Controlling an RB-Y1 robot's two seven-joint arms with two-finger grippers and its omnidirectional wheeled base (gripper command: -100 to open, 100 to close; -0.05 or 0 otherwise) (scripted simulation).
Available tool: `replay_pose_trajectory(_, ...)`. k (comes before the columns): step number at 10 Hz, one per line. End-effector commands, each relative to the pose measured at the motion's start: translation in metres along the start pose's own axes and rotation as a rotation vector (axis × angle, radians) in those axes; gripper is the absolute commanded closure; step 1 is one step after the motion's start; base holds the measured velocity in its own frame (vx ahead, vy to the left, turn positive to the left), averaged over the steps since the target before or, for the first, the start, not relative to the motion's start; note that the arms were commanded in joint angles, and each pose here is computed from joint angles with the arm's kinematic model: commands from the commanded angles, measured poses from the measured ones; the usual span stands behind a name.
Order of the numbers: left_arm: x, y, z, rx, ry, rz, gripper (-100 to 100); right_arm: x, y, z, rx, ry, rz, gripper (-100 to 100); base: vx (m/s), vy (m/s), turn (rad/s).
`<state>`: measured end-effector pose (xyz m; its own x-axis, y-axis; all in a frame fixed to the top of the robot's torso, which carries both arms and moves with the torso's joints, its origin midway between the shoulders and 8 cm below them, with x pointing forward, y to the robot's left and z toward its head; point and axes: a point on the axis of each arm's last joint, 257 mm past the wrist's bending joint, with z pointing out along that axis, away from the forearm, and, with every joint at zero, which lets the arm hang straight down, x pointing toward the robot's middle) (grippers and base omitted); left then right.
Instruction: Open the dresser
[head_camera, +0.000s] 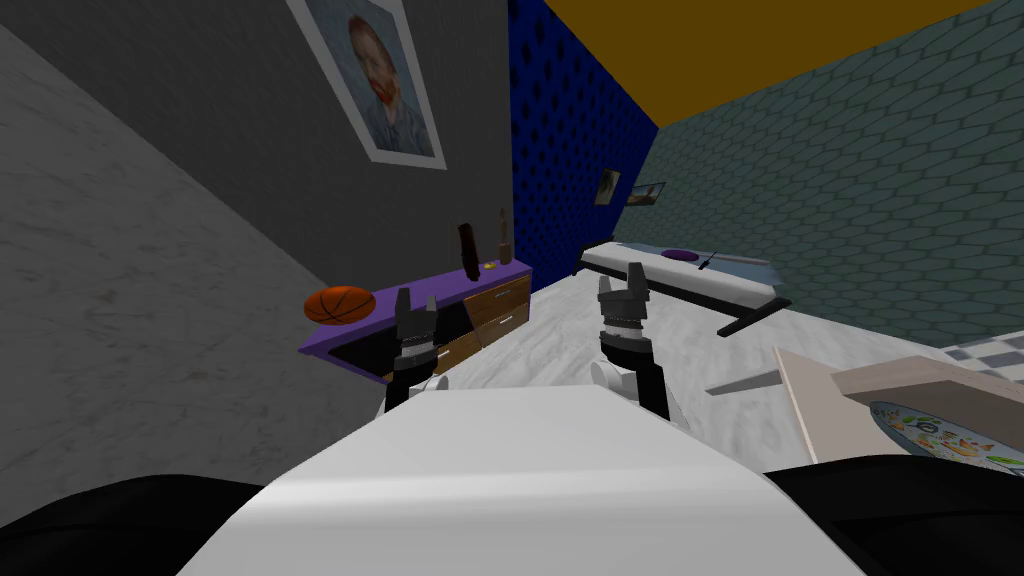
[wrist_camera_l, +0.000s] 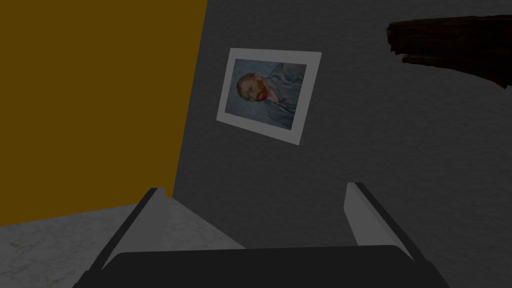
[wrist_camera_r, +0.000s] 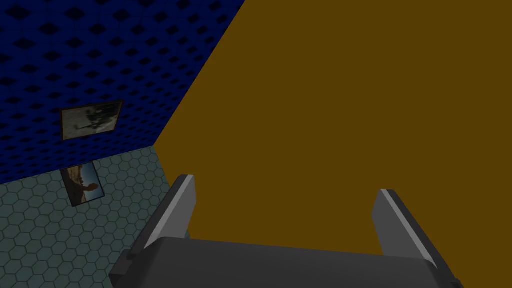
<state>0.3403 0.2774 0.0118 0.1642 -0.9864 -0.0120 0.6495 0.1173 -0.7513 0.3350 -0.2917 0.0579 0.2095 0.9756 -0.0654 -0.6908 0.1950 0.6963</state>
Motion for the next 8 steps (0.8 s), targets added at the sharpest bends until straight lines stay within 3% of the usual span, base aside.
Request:
replay_pose_trajectory(1,0.0,0.0,0.0,0.0,0.0,0.0,0,0.0,0.0,0.0,0.0,0.0,0.0,0,0.0,0.0,0.0)
replay_pose_trajectory(8,0.0,-0.0002,0.0001,0.0,0.0,0.0,0,0.0,0.0002,0.0001,0.0,0.0,0.0,0,0.0,0.0,0.0)
